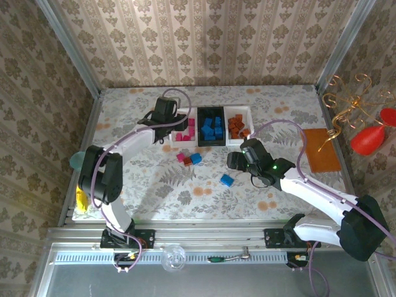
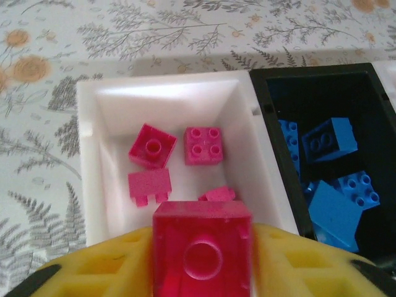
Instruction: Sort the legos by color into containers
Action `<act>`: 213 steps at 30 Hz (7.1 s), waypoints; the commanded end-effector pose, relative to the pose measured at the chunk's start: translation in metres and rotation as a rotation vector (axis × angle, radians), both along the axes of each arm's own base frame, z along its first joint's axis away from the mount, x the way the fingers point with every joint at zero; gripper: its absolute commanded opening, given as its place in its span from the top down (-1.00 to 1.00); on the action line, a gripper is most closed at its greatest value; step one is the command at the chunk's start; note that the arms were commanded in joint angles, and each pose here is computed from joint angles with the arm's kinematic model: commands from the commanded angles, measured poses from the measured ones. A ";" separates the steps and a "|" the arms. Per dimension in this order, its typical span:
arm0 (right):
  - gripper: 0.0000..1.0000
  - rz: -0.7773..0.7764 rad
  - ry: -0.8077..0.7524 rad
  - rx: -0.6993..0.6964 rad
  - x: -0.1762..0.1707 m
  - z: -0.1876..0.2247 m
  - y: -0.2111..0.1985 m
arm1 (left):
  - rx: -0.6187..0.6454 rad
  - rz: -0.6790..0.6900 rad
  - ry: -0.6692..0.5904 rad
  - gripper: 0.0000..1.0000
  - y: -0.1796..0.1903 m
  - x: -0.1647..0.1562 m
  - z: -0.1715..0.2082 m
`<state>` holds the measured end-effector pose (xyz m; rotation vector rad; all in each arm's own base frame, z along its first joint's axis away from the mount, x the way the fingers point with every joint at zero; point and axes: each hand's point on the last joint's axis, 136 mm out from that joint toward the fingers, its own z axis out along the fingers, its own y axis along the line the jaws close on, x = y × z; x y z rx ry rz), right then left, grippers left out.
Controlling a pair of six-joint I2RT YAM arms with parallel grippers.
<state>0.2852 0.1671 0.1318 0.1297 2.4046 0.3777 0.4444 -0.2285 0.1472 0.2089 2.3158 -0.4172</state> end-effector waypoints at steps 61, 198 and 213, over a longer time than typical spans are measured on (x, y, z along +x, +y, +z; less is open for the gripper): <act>-0.44 0.250 0.291 -0.157 -0.051 -0.062 0.040 | -0.182 0.012 0.001 -1.00 0.069 -0.232 -0.034; -0.48 0.084 -0.201 0.018 0.012 0.078 0.029 | 0.102 0.129 0.202 -0.37 0.062 -0.145 -0.121; -0.49 0.081 -0.207 0.004 0.014 0.076 0.027 | 0.067 0.107 0.220 0.19 0.060 -0.157 -0.126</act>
